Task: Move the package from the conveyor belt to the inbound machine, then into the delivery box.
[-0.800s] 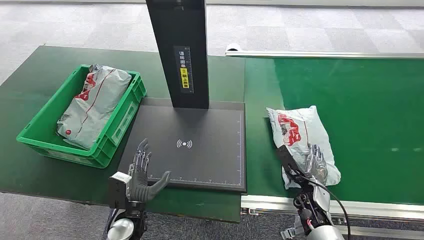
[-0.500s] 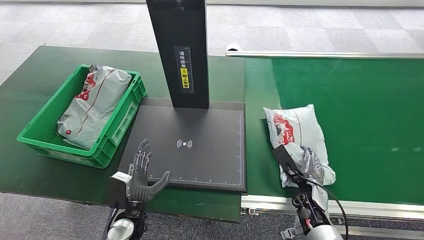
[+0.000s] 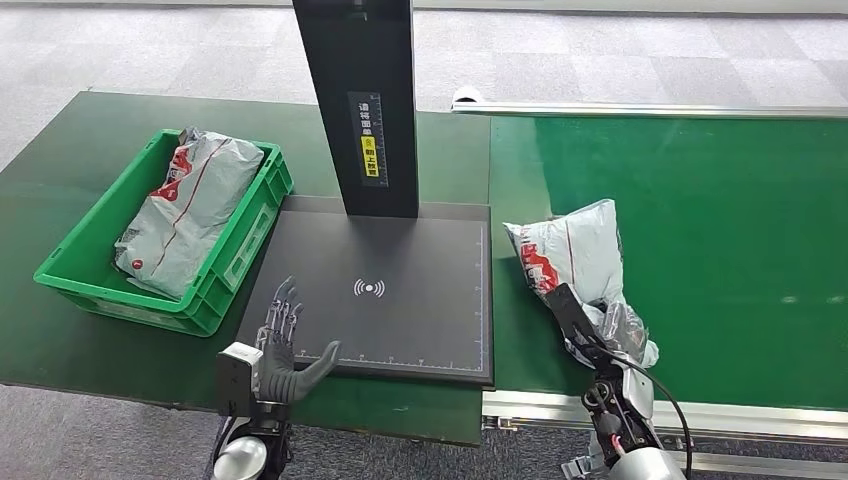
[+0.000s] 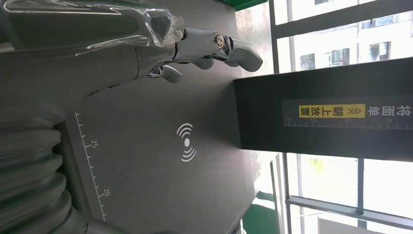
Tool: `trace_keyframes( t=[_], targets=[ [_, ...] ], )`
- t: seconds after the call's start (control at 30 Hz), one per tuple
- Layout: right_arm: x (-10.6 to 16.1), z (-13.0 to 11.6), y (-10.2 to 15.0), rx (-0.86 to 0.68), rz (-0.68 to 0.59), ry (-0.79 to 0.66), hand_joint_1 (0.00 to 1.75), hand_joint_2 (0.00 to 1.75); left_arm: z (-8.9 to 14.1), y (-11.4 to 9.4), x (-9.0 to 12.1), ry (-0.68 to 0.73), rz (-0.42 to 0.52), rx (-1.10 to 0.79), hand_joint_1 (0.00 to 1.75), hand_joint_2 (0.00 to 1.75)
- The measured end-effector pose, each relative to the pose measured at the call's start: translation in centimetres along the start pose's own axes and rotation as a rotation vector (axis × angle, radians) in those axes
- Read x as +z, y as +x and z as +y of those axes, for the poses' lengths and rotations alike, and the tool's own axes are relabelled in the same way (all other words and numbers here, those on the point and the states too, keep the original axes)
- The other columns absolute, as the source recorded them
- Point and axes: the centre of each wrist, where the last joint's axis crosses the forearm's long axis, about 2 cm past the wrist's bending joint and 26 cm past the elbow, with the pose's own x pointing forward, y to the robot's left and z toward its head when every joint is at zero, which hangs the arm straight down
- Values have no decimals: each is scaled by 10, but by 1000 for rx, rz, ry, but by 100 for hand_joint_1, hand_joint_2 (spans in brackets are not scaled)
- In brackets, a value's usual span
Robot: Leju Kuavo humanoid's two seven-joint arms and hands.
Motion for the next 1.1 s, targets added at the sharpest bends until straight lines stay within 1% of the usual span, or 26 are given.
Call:
trace_keyframes(
  t=[0.17, 0.27, 0.33, 0.37, 0.43, 0.47, 0.53, 0.6, 0.7, 0.8, 0.87, 0.93, 1.0, 1.1],
  targets=[
    [0, 0, 0, -5, -3, -14, 175, 175, 1, 1, 0, 3, -3, 0, 0, 175],
    [3, -2, -3, -22, -33, -74, 172, 175, 1, 0, 1, 7, -1, -3, 0, 175],
    [6, -7, -4, -75, -69, -117, 171, 175, 2, -1, 3, 20, 2, -14, 0, 175],
    [7, -11, -3, -128, -90, -118, 172, 175, 3, -1, 4, 29, 2, -24, 0, 175],
    [9, -21, 4, -262, -146, -69, 174, 175, 9, -1, 6, 54, -7, -50, 0, 175],
    [11, -27, 9, -324, -191, -40, 175, 175, 13, -1, 6, 68, -15, -65, 0, 175],
    [14, -39, 24, -390, -290, -18, 173, 175, 23, 1, 5, 99, -33, -96, 0, 175],
    [19, -50, 40, -409, -381, -33, 170, 175, 33, 3, 4, 127, -51, -124, 0, 175],
    [27, -62, 63, -427, -496, -55, 171, 175, 46, 9, 2, 165, -79, -161, 0, 175],
    [33, -71, 82, -451, -581, -63, 173, 175, 56, 15, 0, 198, -106, -188, 0, 175],
    [35, -75, 94, -471, -629, -44, 174, 175, 63, 20, -1, 222, -125, -204, 0, 175],
    [35, -77, 108, -479, -680, 10, 175, 175, 70, 24, -3, 245, -142, -219, 0, 175],
    [36, -73, 125, -466, -730, 92, 175, 175, 76, 27, -5, 262, -156, -231, 0, 175],
    [40, -53, 152, -440, -785, 228, 175, 175, 81, 30, -6, 280, -168, -241, 0, 175]
  ],
)
